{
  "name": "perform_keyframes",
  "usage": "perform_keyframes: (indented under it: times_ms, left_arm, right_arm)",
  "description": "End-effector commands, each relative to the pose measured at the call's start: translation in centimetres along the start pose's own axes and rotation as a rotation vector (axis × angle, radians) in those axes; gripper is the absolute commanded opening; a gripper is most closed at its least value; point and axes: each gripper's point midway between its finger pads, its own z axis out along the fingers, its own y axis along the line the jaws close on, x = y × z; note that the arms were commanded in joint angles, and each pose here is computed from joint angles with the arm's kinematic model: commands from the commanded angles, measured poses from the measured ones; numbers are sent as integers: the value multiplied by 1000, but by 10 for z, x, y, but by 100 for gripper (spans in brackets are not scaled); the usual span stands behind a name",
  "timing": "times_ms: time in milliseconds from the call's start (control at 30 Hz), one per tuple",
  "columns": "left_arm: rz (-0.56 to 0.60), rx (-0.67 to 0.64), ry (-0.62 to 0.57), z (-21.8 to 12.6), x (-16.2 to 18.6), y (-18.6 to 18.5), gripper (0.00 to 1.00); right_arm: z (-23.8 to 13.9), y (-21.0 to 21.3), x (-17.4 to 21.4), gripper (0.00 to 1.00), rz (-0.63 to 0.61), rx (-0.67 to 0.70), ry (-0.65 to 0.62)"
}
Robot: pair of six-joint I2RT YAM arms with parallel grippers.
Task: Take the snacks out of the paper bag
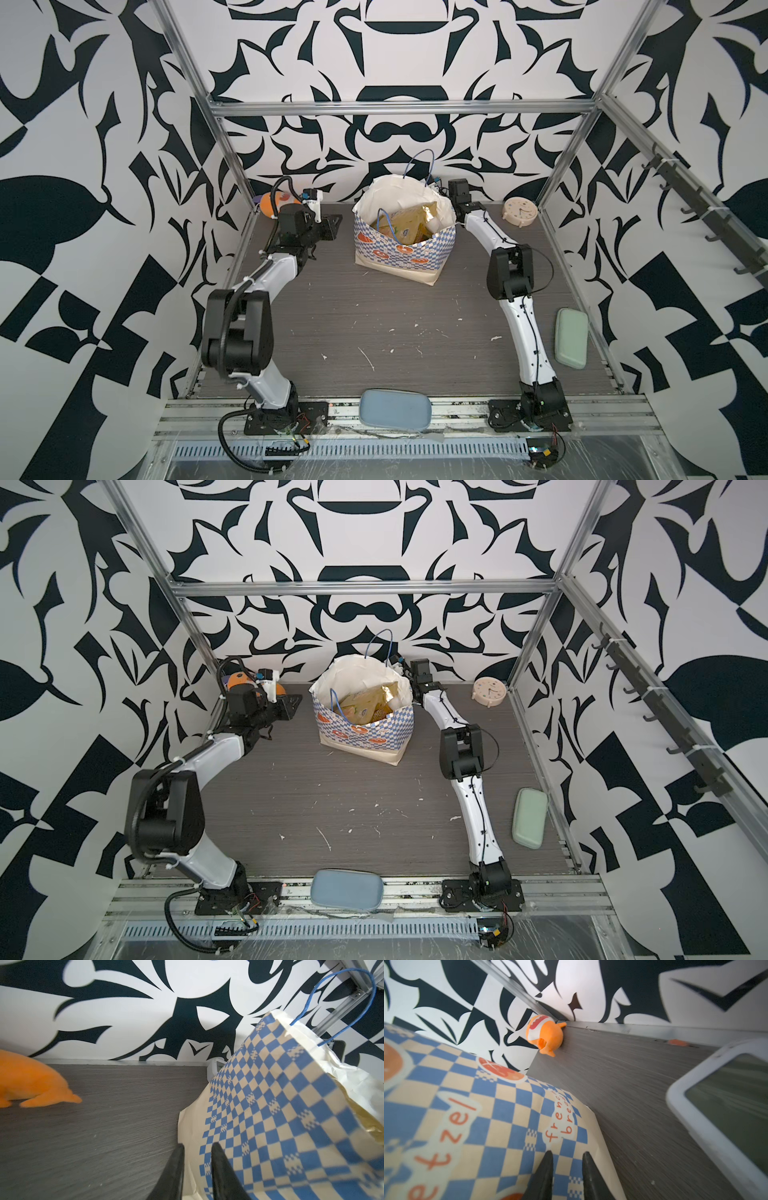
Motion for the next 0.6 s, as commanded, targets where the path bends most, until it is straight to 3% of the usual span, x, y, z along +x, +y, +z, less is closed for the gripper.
perform_keyframes:
  times_ms: [0,267,400,500,567]
  left_arm:
    - [4,-138,-86,-33,-9,10,26]
    - [14,-378,-117,-115,5,23,25]
    - [7,-407,-109,-134,21,24,26]
    - [-15,-434,-111,-139,32,30,26]
    - [-27,-433,-99,-138,38,31,26]
  right_arm:
    - [17,61,6,29,-52,-169,72]
    - [40,91,35,28,-54,-231,148]
    - [47,107,52,28,-84,-217,183]
    - [46,111,58,27,-132,-123,184]
    - [36,111,41,29,-167,-2,128]
